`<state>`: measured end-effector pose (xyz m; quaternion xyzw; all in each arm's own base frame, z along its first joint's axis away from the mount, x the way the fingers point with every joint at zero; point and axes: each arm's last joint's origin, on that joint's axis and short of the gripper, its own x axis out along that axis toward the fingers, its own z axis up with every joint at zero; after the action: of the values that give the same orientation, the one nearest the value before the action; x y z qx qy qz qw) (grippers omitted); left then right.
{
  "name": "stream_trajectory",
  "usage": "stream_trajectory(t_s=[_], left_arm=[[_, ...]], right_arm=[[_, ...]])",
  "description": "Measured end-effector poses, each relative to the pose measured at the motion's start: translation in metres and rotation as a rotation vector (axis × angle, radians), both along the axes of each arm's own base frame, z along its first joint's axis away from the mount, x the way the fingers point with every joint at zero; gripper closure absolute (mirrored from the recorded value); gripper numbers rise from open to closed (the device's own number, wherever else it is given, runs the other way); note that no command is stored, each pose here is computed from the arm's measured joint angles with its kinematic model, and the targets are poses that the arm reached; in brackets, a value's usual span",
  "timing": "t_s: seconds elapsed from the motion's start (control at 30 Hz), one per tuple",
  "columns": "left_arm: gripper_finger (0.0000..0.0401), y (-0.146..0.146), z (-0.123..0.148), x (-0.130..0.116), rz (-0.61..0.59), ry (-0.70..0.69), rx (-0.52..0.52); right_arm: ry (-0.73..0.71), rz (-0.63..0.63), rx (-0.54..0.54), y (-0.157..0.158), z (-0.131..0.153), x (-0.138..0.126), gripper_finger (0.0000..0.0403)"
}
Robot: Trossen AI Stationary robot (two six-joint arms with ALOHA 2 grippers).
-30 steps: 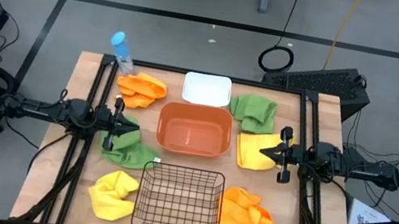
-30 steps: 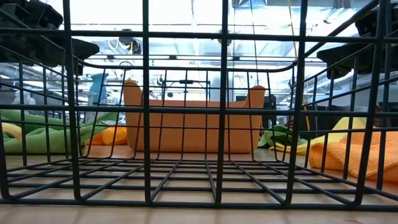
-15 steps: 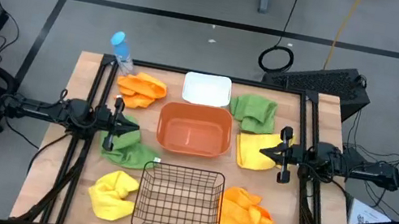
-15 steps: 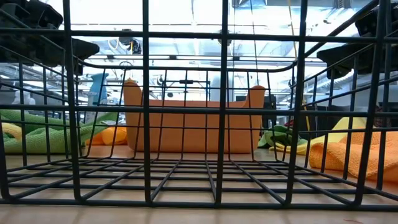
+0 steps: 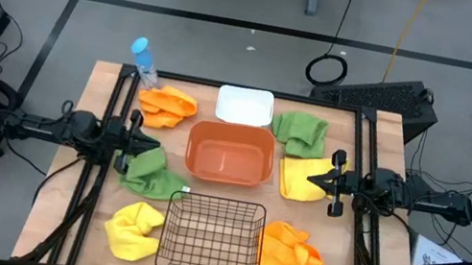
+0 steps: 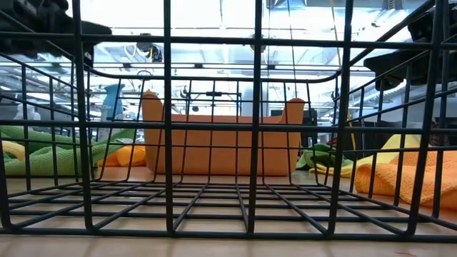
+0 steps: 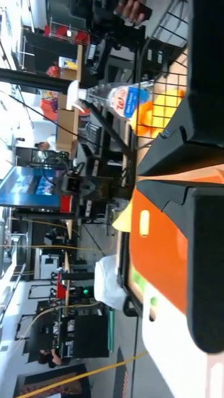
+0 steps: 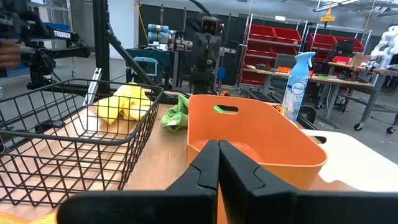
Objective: Sort microfiber towel by color & place in baskets
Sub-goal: Put the left yellow microfiber cloth into the black wire basket
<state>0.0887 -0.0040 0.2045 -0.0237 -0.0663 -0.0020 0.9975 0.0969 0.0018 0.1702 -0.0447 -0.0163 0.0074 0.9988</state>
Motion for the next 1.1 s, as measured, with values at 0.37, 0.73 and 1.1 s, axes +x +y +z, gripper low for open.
stream_trajectory(t_s=[0.37,0.73,1.1], left_arm=[[0.0397,0.001,0.076,-0.018,0.004,0.069,-0.002],[0.0399,-0.001,0.155,0.003,-0.019,0.318,0.019],[0.0385,-0.008,0.187,0.040,-0.159,0.514,0.063]], right_arm=[[-0.009,-0.001,0.000,0.000,0.001,0.000,0.0403],[0.001,0.009,0.224,0.000,0.000,0.000,0.0403],[0.008,0.014,0.314,0.000,0.000,0.000,0.0403]])
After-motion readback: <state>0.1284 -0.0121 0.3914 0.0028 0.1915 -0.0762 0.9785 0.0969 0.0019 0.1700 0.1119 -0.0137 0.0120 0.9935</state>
